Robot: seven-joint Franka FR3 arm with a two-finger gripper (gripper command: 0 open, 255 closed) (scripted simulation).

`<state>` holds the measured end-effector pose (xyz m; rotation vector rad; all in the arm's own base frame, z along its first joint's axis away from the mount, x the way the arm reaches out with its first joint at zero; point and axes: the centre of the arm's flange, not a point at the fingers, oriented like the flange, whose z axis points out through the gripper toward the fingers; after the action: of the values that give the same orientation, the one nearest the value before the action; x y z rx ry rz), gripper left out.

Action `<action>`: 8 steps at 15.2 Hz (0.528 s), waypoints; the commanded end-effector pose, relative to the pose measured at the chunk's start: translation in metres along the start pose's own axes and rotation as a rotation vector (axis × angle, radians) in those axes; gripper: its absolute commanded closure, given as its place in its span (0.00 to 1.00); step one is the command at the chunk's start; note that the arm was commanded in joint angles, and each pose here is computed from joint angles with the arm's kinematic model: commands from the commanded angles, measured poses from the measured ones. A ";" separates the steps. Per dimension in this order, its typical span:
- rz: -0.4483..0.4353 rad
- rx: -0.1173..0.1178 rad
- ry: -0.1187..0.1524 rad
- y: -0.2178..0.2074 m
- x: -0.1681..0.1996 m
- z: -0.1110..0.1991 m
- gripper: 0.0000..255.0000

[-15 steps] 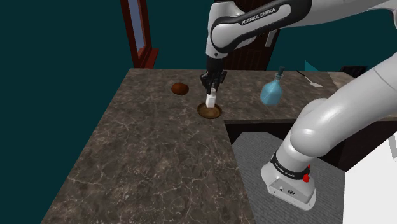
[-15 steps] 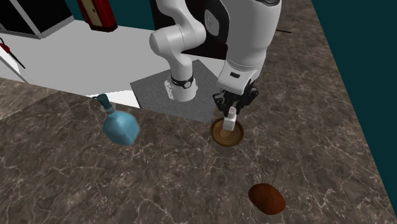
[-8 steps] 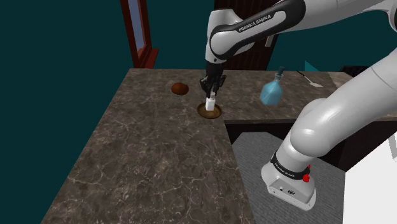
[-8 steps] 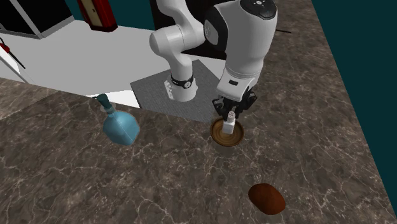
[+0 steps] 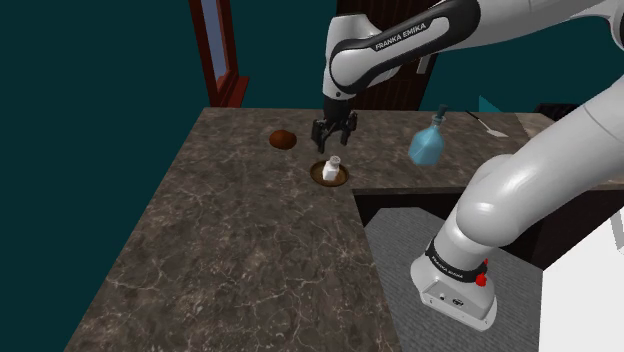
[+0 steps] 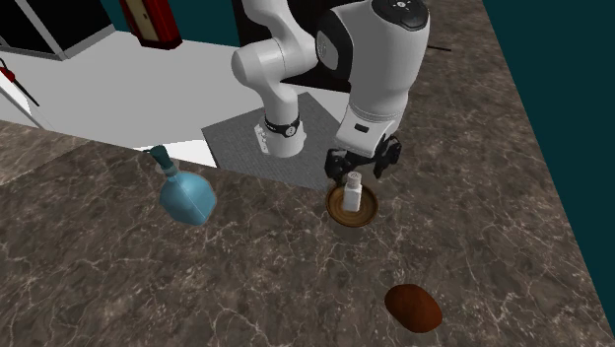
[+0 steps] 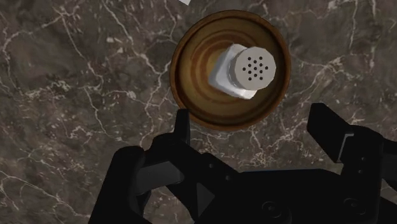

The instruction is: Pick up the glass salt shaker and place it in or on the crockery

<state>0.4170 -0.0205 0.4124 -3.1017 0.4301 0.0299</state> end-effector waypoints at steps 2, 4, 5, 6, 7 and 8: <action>0.000 0.000 0.000 0.000 0.000 0.000 0.00; 0.000 0.000 0.000 0.000 0.000 -0.026 0.00; 0.000 0.000 0.000 0.000 0.000 -0.040 0.00; 0.000 0.000 0.000 0.000 0.000 -0.050 0.00; 0.000 0.000 0.000 0.000 0.000 -0.050 0.00; 0.000 0.000 0.000 0.000 0.000 -0.050 0.00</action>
<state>0.4191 -0.0214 0.4593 -3.1015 0.4301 0.0285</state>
